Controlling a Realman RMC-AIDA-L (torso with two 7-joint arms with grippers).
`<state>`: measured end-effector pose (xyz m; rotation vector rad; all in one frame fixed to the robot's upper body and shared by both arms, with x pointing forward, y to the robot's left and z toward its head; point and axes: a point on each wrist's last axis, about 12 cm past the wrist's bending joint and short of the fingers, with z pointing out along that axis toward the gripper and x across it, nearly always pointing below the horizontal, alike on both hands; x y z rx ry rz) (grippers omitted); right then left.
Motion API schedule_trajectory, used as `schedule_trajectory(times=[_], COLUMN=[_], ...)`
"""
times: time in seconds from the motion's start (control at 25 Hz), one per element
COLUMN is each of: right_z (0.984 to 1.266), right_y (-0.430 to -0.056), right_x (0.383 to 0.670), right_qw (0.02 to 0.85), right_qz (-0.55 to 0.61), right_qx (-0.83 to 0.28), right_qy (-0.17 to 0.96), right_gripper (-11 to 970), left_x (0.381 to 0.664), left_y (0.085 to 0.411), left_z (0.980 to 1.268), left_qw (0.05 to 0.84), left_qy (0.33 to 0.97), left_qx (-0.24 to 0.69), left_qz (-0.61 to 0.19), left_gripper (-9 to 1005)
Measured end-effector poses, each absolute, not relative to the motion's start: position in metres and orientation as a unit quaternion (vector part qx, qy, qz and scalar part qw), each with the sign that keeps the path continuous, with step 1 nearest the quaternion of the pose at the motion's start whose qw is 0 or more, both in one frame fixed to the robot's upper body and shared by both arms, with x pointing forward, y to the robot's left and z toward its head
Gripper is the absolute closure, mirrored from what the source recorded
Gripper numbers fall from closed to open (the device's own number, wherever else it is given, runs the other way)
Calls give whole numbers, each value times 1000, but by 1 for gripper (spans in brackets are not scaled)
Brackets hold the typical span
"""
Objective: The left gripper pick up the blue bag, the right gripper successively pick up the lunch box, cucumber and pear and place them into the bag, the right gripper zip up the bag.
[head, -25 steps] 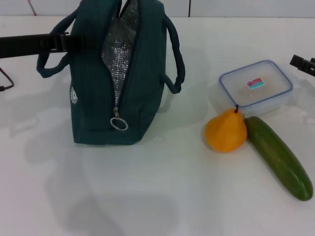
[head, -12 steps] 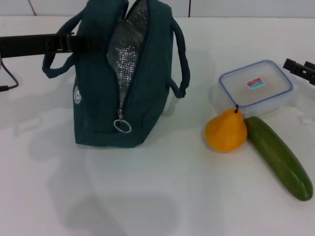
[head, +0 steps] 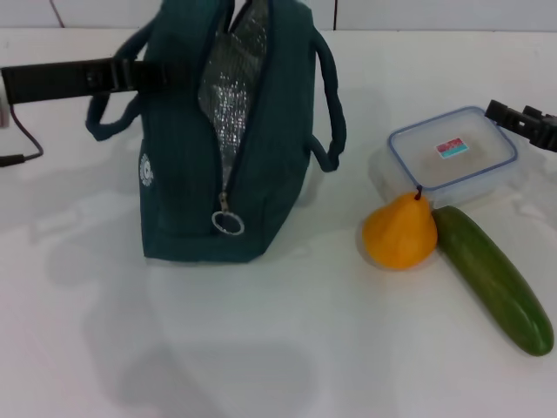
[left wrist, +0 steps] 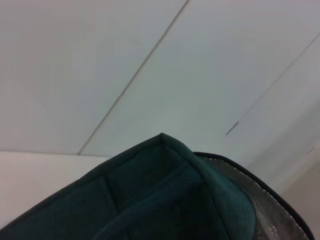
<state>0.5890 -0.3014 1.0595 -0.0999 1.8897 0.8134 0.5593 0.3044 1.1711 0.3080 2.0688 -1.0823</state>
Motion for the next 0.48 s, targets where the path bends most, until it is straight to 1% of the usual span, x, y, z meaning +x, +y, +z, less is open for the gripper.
schedule_trajectory(times=[0.16, 0.48], right_z=[1059, 1059], right_y=[-300, -300], right_x=[589, 589], right_qw=[515, 515], right_qz=[340, 340], right_qx=[-41, -42], right_qy=[786, 786], right_gripper=[90, 90], left_x=[560, 562], left_y=[299, 286], left_z=[1165, 1163], left_qw=[371, 363], left_qy=[813, 805], left_qx=[120, 130], left_qz=[-433, -451], left_gripper=[957, 957])
